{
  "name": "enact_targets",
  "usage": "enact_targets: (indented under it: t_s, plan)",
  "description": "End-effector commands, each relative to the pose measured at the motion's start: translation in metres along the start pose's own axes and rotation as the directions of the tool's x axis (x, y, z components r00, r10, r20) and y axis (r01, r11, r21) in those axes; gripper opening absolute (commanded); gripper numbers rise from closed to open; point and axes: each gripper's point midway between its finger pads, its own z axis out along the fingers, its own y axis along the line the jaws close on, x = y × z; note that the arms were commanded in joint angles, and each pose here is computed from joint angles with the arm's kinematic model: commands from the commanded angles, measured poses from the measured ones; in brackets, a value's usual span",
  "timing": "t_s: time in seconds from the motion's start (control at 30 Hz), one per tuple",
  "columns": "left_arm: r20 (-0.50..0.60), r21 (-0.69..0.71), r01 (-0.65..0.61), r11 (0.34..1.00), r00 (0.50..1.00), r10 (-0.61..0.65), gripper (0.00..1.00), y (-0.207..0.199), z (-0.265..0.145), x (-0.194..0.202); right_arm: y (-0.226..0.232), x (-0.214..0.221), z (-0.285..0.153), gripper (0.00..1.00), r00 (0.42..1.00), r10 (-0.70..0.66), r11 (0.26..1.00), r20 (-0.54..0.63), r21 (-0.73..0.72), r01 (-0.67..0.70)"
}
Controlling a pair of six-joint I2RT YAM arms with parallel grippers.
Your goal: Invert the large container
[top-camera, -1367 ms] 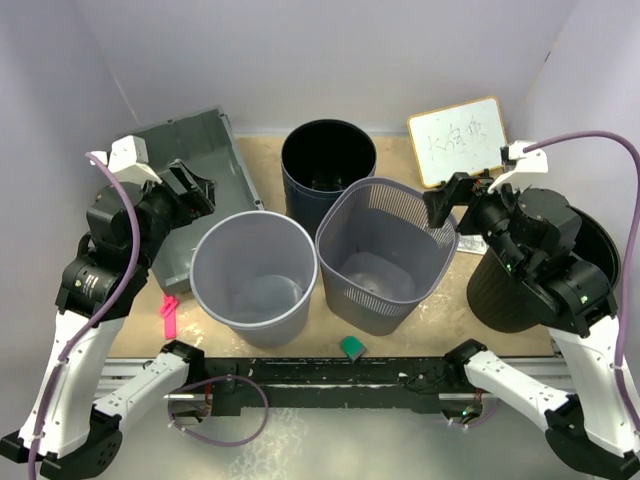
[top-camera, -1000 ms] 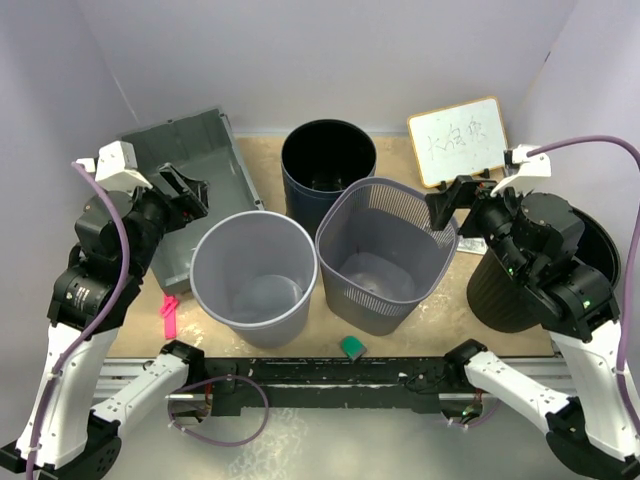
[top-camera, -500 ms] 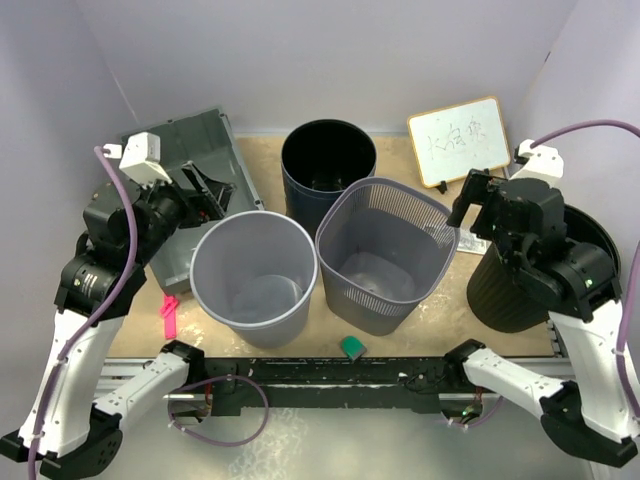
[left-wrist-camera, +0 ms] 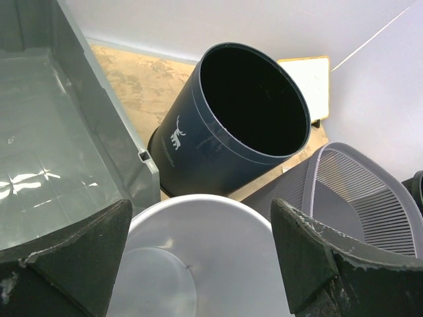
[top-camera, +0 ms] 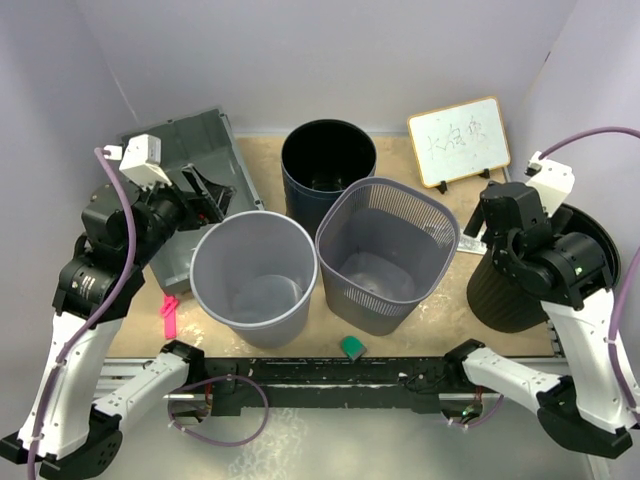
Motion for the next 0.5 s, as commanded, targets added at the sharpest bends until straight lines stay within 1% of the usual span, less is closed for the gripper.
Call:
enact_targets:
  t_s: [0.0, 0.07, 0.17, 0.23, 0.4, 0.47]
  plan:
    - [0.011, 0.041, -0.021, 0.999, 1.0, 0.021, 0.82, -0.008, -0.001, -0.003, 0.013, -0.015, 0.013, 0.86, 1.0, 0.021, 1.0, -0.002, 0.012, -0.021]
    - [0.003, 0.04, -0.023, 0.999, 1.0, 0.023, 0.82, -0.007, 0.001, -0.001, 0.02, -0.023, 0.026, 0.87, 1.0, 0.002, 1.0, -0.029, -0.011, -0.002]
    - [-0.004, 0.04, -0.027, 0.999, 1.0, 0.028, 0.82, -0.007, 0.003, 0.0, 0.017, -0.032, 0.047, 0.85, 0.996, 0.047, 0.999, -0.082, -0.005, -0.047]
    - [-0.007, 0.042, -0.028, 0.999, 1.0, 0.028, 0.82, -0.007, 0.002, 0.0, 0.016, -0.035, 0.053, 0.84, 0.995, 0.053, 0.999, -0.089, 0.006, -0.053]
    - [-0.006, 0.034, -0.033, 0.999, 0.999, 0.033, 0.82, -0.005, 0.001, 0.001, 0.004, -0.012, 0.075, 0.81, 0.982, 0.08, 0.996, -0.17, 0.049, -0.073]
    - [-0.01, 0.032, -0.032, 0.999, 0.999, 0.032, 0.82, -0.005, 0.0, 0.002, -0.005, -0.001, 0.084, 0.76, 0.975, 0.116, 0.993, -0.191, 0.06, -0.106]
